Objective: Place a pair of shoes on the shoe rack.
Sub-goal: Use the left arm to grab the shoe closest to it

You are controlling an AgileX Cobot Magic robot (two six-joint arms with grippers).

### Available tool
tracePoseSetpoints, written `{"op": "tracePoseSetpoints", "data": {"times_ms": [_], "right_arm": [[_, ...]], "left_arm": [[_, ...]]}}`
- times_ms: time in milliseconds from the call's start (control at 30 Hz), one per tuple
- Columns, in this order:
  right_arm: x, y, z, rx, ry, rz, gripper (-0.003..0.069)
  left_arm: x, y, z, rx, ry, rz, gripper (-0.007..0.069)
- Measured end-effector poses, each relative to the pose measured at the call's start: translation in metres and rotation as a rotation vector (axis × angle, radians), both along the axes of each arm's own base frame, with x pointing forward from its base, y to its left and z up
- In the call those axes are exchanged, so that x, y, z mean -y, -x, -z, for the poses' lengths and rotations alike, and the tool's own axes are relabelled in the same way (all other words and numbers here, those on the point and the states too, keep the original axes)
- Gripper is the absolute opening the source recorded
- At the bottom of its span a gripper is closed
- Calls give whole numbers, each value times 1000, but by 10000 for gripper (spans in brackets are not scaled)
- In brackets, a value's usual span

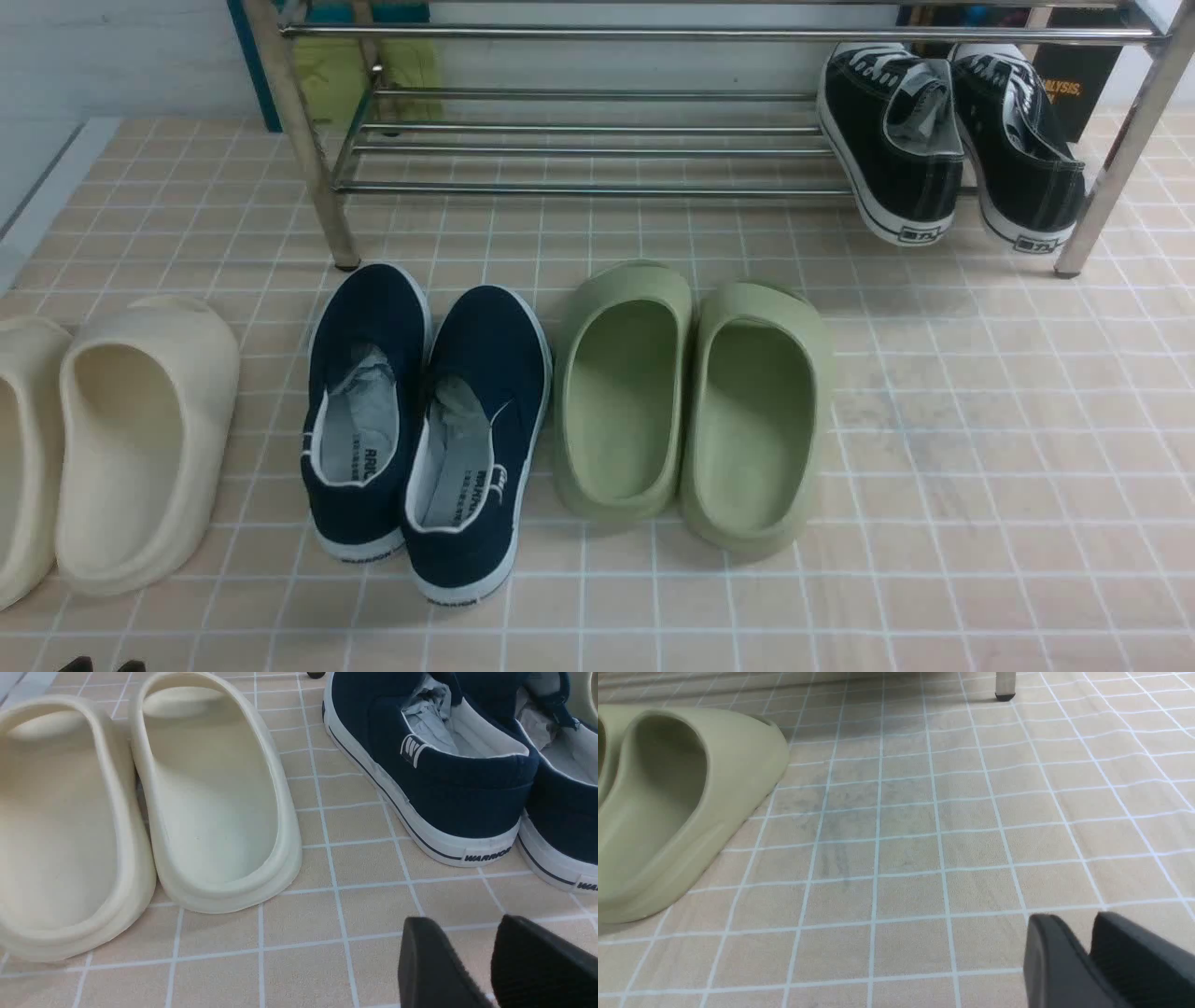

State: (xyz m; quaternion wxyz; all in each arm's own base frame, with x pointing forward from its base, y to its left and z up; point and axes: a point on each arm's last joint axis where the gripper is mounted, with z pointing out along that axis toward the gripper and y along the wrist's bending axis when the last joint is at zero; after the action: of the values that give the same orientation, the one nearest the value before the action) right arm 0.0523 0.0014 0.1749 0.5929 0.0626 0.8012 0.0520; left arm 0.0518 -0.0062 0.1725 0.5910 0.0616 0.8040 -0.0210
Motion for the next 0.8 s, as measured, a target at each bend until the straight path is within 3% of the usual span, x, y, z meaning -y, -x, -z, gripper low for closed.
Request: {"op": "tracePoseSetpoints", "data": {"times_ms": [800], "right_arm": [[0, 0, 0, 0, 0, 0, 174]], "left_arm": [[0, 0, 0, 0, 0, 0, 239]]}}
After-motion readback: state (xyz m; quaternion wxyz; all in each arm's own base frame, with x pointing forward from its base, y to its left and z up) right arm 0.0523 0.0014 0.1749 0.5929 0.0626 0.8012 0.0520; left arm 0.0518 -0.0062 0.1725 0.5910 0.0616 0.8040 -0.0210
